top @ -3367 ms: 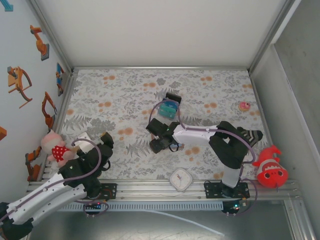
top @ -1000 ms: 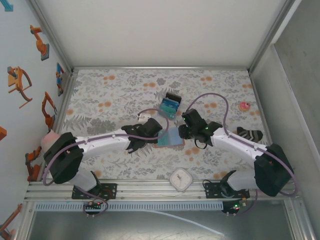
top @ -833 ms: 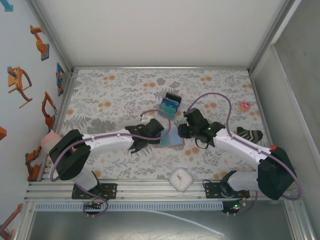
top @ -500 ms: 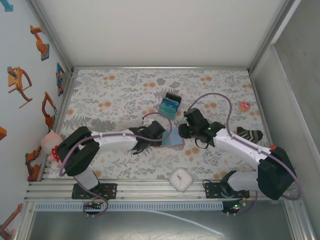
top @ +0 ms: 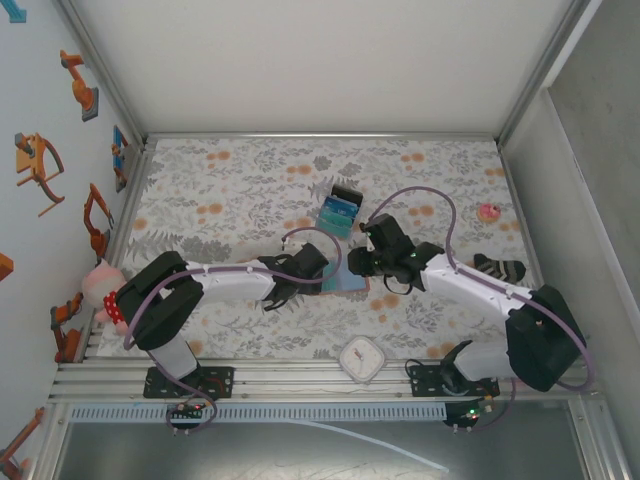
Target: Take the credit cards out of the card holder
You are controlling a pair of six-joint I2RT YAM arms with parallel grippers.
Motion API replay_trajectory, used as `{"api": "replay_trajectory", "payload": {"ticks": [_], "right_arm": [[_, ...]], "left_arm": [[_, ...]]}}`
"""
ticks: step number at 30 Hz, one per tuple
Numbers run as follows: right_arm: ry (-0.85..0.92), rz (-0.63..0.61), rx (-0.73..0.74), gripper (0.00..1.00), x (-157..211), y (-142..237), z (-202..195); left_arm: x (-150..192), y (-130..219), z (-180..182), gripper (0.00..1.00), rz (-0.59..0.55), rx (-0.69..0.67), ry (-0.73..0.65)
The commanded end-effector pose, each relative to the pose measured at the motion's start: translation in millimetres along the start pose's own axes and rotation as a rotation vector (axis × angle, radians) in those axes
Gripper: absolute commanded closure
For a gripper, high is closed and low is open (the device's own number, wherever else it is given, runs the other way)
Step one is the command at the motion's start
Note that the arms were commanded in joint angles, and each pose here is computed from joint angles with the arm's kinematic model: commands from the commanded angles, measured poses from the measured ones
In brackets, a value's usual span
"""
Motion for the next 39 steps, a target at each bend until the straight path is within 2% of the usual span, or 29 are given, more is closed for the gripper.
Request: {"api": "replay_trajectory", "payload": {"ticks": [1, 4, 14, 39], "right_arm": [[-0.019, -0.023, -0.065, 0.68, -15, -3, 11], [-0.035, 0.003, -0.116, 0.73, -13, -13, 18], [-0.118, 0.114, -0.252, 0.69, -2, -46, 39], [-0.22, 0.167, -0.285, 0.88, 15, -79, 30]], "left_arm": [[8, -5, 13, 0.03, 0.02, -0.037, 0.012], [10, -6, 15, 0.03, 0.025, -0.035, 0.017], [28, -14, 22, 0.03, 0.08, -0.036, 0.047], [37, -17, 27, 0.03, 0.109, -0.048, 0.061]]}}
Point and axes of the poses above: each hand's point on the last joint's axis, 136 mm out from that joint toward the fingers, its own y axis back along the fingers, its own z axis along the line the jaws close on, x = y × z, the point moved 1 cm from there along y, back along the fingers, and after that the axes turned 15 degrees about y, right-handed, at the moved point
